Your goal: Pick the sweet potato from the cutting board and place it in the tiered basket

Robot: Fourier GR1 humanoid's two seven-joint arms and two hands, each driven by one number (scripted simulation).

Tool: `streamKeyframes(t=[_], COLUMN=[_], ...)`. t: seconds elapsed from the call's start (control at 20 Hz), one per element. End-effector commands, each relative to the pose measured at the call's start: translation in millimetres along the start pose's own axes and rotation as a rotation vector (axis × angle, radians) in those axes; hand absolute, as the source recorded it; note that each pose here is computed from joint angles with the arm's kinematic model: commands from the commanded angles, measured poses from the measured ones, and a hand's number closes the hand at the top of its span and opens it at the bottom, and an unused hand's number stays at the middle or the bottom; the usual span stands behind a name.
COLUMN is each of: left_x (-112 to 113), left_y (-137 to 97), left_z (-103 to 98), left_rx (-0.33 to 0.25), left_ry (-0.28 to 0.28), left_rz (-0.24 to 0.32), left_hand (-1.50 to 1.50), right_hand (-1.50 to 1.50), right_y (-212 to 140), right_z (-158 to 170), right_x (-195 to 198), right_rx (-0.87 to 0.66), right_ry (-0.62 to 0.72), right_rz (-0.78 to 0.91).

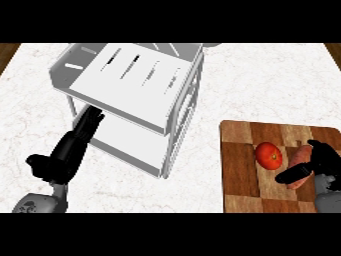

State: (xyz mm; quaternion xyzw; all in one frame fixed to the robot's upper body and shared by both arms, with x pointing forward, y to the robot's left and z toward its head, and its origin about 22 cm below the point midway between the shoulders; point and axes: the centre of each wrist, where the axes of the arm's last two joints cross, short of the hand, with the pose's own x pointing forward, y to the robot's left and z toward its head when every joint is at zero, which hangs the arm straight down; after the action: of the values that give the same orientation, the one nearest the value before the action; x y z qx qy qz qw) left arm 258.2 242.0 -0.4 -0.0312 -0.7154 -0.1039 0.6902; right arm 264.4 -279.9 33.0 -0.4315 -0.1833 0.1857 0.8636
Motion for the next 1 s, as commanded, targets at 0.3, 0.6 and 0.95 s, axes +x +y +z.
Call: streamKeyframes(t=[0.3, 0.6, 0.95], left_x=[-13.1, -12.6, -26.0], left_y=[-7.4, -2.0, -13.8], left_z=[3.7, -1.3, 0.3], left_rx=[-0.020, -0.007, 0.030], left_ry=[0.067, 0.066, 0.067], left_rz=[0.005, 0.023, 0.026], left_hand=[0.00, 0.00, 0.00], right_hand=[1.50, 1.50, 1.50], right_y=[14.6, -3.6, 33.1], right_z=[0.1, 14.5, 65.2], right_x=[18.2, 23.4, -12.0], right_rx=[-0.125, -0.157, -0.226], right_ry=[0.027, 0.009, -0.343], right_rz=[-0.076, -0.079, 0.152])
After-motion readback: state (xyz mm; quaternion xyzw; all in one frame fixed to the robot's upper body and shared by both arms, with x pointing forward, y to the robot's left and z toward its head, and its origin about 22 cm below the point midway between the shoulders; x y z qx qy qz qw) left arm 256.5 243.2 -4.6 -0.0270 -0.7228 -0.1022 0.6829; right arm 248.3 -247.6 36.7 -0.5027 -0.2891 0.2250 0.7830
